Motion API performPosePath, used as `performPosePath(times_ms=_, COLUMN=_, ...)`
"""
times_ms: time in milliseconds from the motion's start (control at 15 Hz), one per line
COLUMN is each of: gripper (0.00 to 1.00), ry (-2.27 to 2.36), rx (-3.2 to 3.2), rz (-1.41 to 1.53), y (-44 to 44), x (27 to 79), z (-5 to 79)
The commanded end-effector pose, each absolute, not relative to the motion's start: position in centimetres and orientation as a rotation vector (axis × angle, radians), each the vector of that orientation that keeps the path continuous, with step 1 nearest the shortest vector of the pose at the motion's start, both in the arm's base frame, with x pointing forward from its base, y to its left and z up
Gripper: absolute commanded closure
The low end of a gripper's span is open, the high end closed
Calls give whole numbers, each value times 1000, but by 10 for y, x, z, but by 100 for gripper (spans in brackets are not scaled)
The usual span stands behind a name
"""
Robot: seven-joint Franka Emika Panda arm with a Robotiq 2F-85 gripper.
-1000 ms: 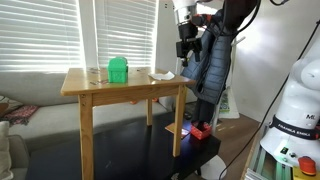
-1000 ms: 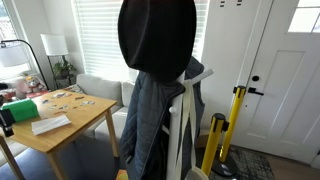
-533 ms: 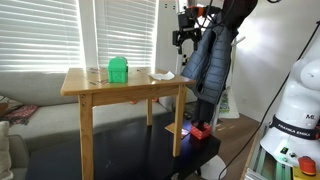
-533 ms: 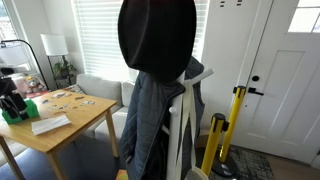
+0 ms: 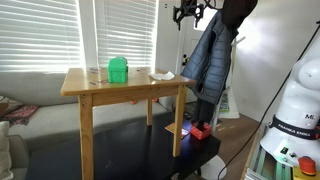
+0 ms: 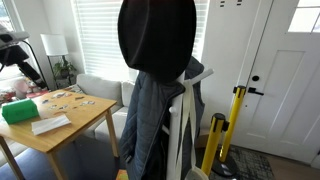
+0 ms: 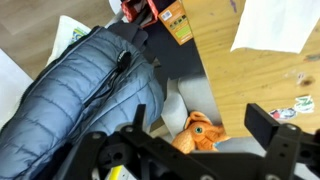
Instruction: Put the black hat on the brown table.
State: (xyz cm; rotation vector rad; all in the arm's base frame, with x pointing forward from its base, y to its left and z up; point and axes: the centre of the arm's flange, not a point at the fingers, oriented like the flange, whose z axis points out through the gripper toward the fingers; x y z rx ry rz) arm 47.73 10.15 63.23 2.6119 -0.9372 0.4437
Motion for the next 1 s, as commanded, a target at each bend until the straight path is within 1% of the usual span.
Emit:
performPosePath(times_ms=0, gripper=0, ry=-1089, rx=2423, rz=565, y=100, x=495, z=666)
performPosePath(times_ms=333, gripper=0, ry=-1254, rx=2156, rz=735, y=68, x=516, z=690)
performPosePath(times_ms=667, gripper=0, ry=-1397, rx=1872, rz=798, y=26, x=541, z=690)
performPosePath(times_ms=867, gripper=0, ry=-1480, rx=1697, rz=790, y=8, x=544, z=688)
performPosePath(times_ms=933, gripper=0, ry=-1421, rx=1803, rz=788, y=7, x=531, z=680)
